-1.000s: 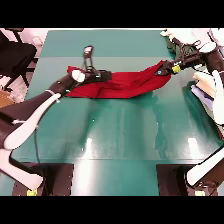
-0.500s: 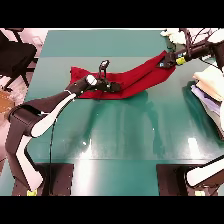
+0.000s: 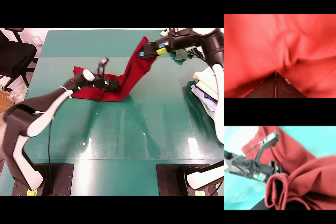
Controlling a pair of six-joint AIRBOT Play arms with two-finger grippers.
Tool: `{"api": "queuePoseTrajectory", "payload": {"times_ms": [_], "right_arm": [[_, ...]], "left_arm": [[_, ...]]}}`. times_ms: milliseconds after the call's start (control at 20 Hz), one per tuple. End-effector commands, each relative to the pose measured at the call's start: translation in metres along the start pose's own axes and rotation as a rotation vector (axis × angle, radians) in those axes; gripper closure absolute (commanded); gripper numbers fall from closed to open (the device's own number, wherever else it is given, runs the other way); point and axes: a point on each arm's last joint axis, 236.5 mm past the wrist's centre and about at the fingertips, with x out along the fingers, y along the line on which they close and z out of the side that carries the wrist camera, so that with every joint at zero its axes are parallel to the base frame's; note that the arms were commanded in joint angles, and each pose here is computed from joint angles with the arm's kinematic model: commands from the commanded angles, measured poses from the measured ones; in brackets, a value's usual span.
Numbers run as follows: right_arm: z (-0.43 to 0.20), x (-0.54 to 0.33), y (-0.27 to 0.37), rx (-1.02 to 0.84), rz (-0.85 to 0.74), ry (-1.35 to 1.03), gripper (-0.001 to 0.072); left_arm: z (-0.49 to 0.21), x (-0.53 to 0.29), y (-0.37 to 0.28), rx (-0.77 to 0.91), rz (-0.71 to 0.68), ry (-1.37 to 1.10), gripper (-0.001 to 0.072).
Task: Fold the shirts.
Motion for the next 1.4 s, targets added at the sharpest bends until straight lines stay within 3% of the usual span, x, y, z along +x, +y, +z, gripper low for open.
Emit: {"api": "queuePoseTrajectory", "payload": {"times_ms": [0, 150, 250, 450, 800, 850, 900, 950, 1200, 1350], "right_arm": [[0.016, 0.032, 0.039, -0.023, 0.051, -0.028, 0.069], [0.02, 0.074, 0.065, 0.006, 0.103, -0.068, 0.0691], [0.013, 0.111, 0.077, 0.039, 0.132, -0.085, 0.0691], [0.003, 0.19, 0.105, 0.083, 0.168, -0.132, 0.0691], [-0.018, 0.286, 0.129, 0.36, 0.258, -0.258, 0.0689], [-0.02, 0.293, 0.132, 0.404, 0.288, -0.256, 0.0589], [-0.019, 0.296, 0.133, 0.426, 0.31, -0.261, 0.0184], [-0.014, 0.294, 0.132, 0.429, 0.327, -0.281, 0.0002], [0.011, 0.229, 0.113, 0.273, 0.337, -0.304, 0.0006], [0.004, 0.181, 0.071, 0.272, 0.287, -0.219, 0.003]], "left_arm": [[0.079, -0.106, 0.034, 0.0, 0.171, -0.168, 0.0679], [0.111, -0.241, 0.097, 0.018, 0.475, -0.256, 0.0678], [0.108, -0.305, 0.114, 0.018, 0.576, -0.259, 0.0677], [0.104, -0.36, 0.105, 0.06, 0.618, -0.28, 0.0677], [0.086, -0.353, 0.091, 0.017, 0.552, -0.226, 0.0677], [0.083, -0.35, 0.091, 0.01, 0.543, -0.218, 0.0677], [0.08, -0.347, 0.092, 0.003, 0.537, -0.211, 0.0677], [0.076, -0.343, 0.094, -0.004, 0.534, -0.198, 0.0676], [0.058, -0.325, 0.106, -0.025, 0.525, -0.147, 0.0676], [0.042, -0.311, 0.115, -0.044, 0.517, -0.108, 0.0676]]}}
